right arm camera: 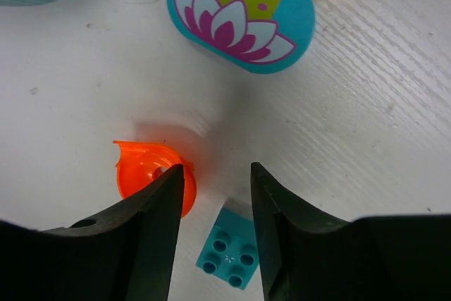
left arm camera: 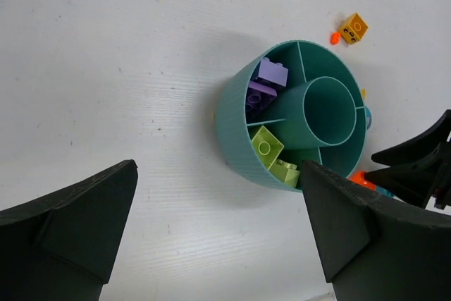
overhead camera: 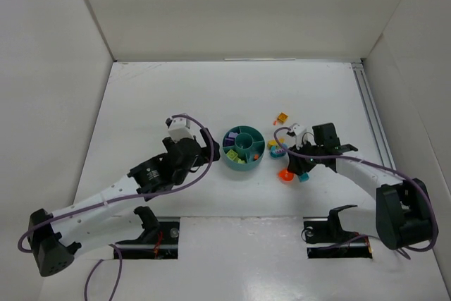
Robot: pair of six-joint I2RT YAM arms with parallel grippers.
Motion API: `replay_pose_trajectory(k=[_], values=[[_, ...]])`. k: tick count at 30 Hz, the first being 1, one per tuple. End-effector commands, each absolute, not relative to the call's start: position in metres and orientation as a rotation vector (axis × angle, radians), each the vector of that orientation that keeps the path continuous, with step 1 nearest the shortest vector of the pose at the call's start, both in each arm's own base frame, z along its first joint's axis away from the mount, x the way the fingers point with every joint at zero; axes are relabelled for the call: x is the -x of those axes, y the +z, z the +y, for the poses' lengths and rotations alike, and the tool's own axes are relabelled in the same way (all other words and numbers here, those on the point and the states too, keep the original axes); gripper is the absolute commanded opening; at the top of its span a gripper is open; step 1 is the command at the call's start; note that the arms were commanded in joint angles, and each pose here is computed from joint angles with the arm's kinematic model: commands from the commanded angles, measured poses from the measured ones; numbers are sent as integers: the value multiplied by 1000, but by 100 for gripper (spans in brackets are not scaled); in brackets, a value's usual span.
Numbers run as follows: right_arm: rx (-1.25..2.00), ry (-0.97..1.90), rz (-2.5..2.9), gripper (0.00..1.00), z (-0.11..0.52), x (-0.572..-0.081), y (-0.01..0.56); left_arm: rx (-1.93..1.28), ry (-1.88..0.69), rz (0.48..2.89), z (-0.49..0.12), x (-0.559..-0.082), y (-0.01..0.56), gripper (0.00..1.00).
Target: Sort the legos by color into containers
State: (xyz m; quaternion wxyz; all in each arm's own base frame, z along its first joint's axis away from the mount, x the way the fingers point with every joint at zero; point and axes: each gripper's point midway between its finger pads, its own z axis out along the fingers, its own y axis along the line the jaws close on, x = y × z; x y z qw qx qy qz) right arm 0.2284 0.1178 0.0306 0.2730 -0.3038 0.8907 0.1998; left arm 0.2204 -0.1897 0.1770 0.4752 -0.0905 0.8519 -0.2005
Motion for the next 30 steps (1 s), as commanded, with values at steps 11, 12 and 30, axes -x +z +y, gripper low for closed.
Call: replay_pose_trajectory(k=[11, 12, 30], values=[[914, 705, 2310, 40, 133, -229, 30, 268, -487, 2065, -174, -243, 176, 100], [914, 705, 2310, 39, 133, -229, 30, 261, -483, 2068, -173, -244, 176, 100], [986, 487, 1938, 0, 135, -251, 146, 272, -548, 2072, -162, -271, 173, 100]])
